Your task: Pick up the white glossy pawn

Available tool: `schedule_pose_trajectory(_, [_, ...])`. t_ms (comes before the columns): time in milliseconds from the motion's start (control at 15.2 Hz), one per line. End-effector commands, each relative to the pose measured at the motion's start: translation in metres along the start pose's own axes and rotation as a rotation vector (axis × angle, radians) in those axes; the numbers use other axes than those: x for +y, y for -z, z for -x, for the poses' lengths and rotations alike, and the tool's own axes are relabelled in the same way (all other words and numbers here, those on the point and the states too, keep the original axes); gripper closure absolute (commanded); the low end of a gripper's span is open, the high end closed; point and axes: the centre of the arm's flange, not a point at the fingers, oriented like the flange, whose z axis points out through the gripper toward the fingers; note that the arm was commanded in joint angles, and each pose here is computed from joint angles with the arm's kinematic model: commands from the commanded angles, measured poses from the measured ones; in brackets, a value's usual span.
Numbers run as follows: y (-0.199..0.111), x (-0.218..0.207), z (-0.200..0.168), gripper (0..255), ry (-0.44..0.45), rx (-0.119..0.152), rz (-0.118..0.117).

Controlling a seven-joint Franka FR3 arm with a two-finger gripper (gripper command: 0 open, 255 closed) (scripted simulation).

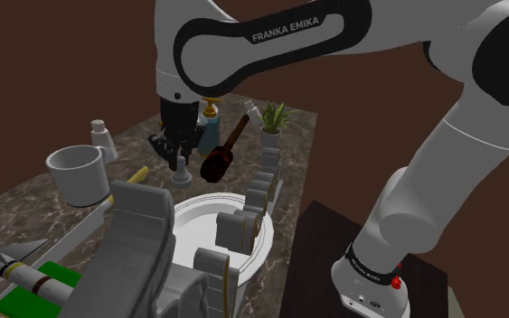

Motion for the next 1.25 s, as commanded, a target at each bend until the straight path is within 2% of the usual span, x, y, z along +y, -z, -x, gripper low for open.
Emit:
schedule_pose_trajectory(0, [-0.001, 0.0, 0.0, 255, 0.0, -0.001, 0.001])
schedule_pose_trajectory(1056, [0.079, -0.004, -0.005, 255, 0.0, -0.001, 0.001])
schedule_pose_trajectory(1188, [0.079, -0.004, -0.005, 255, 0.0, -0.001, 0.001])
